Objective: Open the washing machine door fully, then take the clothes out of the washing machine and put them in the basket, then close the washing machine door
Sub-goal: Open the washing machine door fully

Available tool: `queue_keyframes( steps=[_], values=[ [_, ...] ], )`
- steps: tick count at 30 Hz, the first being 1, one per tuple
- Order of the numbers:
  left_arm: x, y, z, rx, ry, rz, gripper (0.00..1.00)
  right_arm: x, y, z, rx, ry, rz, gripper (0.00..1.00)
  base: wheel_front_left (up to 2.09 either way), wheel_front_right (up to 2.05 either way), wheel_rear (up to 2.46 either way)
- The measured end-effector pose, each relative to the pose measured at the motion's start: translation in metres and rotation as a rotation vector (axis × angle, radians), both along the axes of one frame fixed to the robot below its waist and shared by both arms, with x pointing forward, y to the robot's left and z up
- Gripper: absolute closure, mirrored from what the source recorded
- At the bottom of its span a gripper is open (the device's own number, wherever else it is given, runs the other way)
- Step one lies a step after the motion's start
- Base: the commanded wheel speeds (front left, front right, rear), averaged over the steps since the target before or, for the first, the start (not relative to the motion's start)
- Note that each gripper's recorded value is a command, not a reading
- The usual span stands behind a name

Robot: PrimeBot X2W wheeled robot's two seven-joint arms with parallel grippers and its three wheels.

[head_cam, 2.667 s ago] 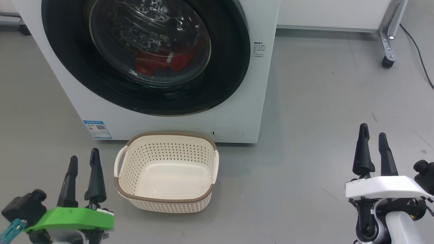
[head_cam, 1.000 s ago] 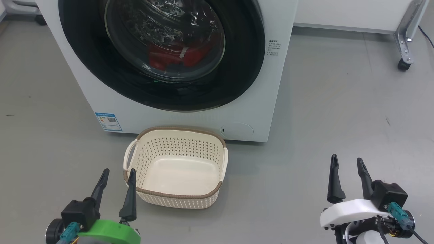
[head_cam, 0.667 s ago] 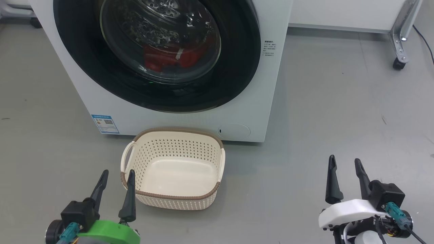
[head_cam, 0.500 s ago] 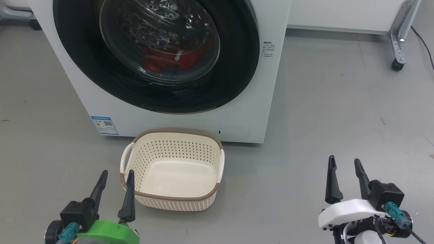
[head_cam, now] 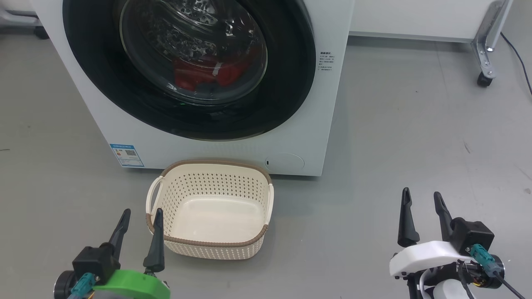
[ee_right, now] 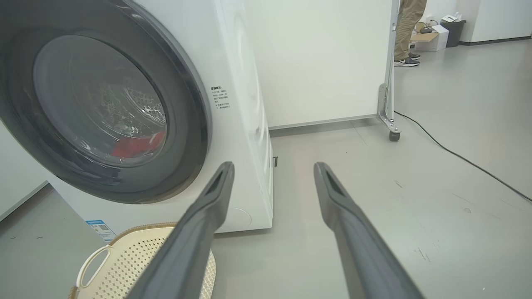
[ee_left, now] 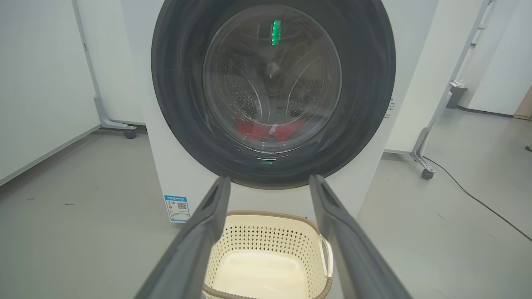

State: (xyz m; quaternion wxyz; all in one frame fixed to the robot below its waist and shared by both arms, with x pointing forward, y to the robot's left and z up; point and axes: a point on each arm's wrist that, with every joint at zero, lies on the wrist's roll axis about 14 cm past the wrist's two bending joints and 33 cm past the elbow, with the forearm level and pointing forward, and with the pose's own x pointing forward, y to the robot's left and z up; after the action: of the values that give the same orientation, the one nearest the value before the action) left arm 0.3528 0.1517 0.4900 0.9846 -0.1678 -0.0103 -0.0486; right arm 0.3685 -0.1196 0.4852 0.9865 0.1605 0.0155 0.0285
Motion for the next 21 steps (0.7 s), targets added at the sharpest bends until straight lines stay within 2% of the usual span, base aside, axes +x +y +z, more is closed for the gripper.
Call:
queue_keyframes(
  steps=[21],
  values=[
    [0.0003, 0.0013, -0.0039, -0.001, 0.012, 0.005, 0.0, 0.0028, 0.0045, -0.0021, -0.001, 0.006, 0.013, 0.0, 0.0, 0.0, 0.0]
  ],
)
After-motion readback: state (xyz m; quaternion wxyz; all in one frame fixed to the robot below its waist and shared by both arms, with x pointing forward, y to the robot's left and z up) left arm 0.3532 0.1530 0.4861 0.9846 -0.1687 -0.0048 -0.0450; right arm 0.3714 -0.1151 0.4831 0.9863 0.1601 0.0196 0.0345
